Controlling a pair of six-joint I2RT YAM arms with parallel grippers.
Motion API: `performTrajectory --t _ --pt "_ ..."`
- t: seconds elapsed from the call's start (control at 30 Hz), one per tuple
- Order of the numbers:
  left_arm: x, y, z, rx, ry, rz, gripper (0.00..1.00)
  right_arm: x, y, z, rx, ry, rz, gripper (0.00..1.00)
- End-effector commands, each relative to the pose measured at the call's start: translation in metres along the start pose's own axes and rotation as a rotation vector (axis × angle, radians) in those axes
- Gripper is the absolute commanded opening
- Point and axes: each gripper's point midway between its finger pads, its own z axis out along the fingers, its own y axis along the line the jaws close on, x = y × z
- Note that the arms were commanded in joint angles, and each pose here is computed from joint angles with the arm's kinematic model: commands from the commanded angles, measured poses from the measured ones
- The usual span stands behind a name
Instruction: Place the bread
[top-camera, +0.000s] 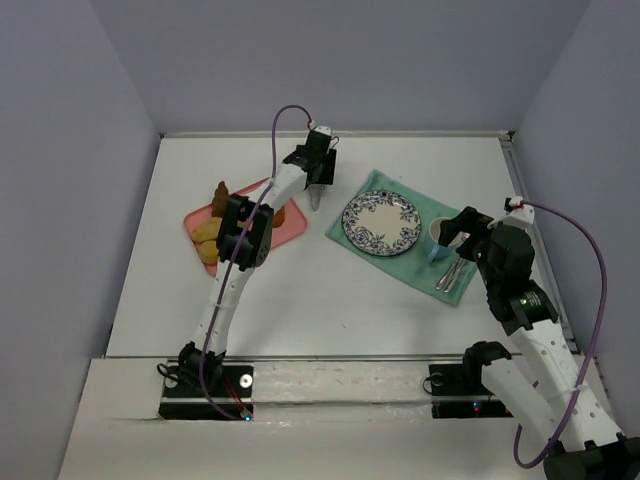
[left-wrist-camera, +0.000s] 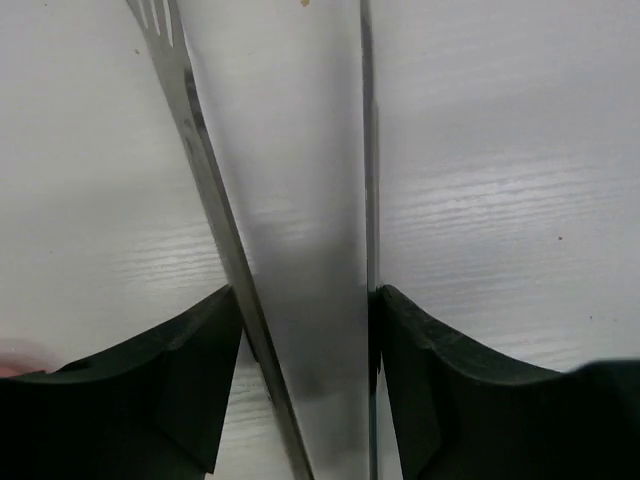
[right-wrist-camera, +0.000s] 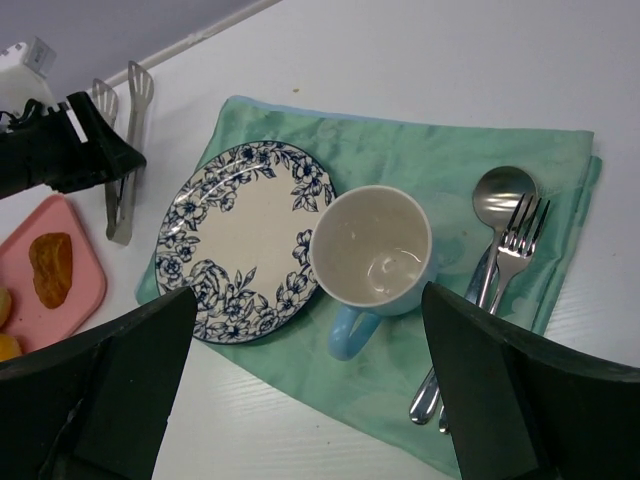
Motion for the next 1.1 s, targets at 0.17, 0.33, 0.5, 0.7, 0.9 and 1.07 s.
performTrajectory --t 0.17,0.33,0.5,0.7,0.9,1.07 --pt "-0.014 0.010 -0.046 -0.003 -0.012 0.003 0.31 -0.017 0.006 -0.005 -0.032 -0.068 0.008 1.00" --pt "-0.062 0.001 -0.099 0.074 -0.124 -0.012 0.29 -0.017 0.007 -0.007 -0.040 -0.071 0.010 1.00" --pt "-0.097 0.003 -0.178 0.132 -0.282 -0.085 0.31 -0.017 0.010 -0.008 -0.057 -0.069 0.019 1.00" --pt "-0.024 0.013 -0.231 0.166 -0.265 -0.166 0.37 -0.014 0.020 -0.004 -0.110 -0.061 0.033 1.00" --pt "0.024 0.028 -0.280 0.146 -0.264 -0.276 0.48 -0.010 0.031 -0.005 -0.175 -0.054 0.043 1.00" --pt "0.070 0.042 -0.294 0.120 -0.203 -0.322 0.52 -0.005 0.039 -0.006 -0.227 -0.044 0.047 1.00"
